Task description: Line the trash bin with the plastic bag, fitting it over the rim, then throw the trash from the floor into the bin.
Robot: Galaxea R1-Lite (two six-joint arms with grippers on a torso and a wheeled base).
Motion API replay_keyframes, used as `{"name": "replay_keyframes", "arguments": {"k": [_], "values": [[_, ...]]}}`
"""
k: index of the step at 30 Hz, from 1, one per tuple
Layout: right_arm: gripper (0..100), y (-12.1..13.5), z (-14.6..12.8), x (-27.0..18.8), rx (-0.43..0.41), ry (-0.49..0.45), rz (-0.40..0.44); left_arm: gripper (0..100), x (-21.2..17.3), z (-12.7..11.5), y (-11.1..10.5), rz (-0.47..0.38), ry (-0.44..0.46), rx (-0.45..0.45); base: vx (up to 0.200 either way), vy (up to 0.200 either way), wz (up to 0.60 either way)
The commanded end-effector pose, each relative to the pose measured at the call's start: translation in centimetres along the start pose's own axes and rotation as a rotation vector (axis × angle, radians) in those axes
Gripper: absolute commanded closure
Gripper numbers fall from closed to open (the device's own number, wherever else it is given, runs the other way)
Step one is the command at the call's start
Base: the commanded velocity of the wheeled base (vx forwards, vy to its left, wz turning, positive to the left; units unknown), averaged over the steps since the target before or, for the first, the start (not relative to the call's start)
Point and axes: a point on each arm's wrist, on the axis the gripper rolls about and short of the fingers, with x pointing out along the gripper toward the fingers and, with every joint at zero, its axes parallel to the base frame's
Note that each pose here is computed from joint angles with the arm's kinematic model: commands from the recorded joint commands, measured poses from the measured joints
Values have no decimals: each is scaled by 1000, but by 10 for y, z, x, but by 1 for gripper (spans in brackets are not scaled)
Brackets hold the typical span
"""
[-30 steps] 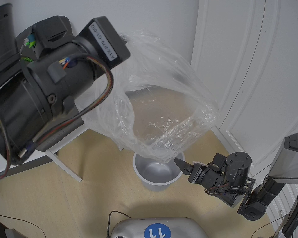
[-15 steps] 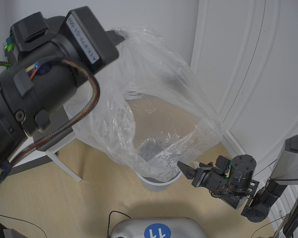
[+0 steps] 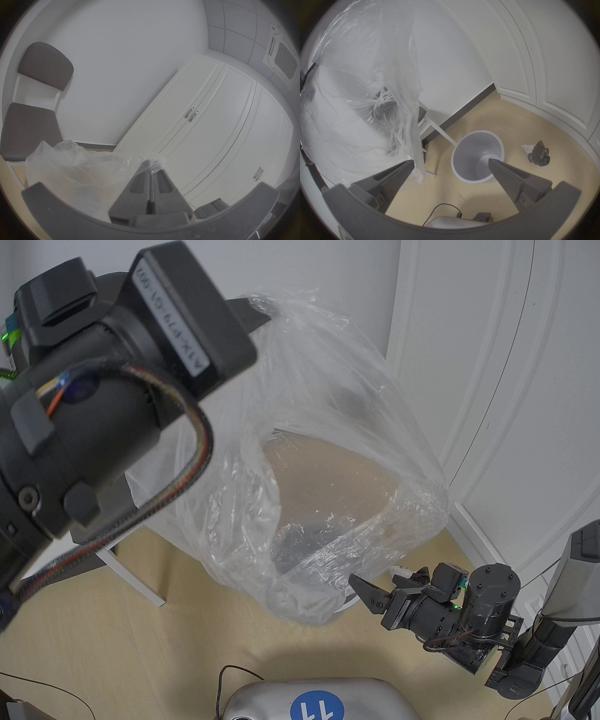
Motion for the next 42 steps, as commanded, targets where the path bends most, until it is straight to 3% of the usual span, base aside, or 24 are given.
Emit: {"name": "replay_keyframes", "arguments": {"k": [1,9,17,33,42], "values": [[0,3,-10,-10,-21,48,27,100,6,-7,-1,4,12,4,0,0,0],[0,0,-19,-24,-69,121,47,100,10,-6,1,6,-23,-5,0,0,0],[0,5,-9,-19,-41,67,68,100,11,-7,1,9,-21,-4,0,0,0],[0,9,-10,-35,-48,109,123,100,18,0,8,30,-82,-15,0,0,0],[0,13,-16,-32,-38,129,132,100,15,-3,5,17,-68,-16,0,0,0]]}}
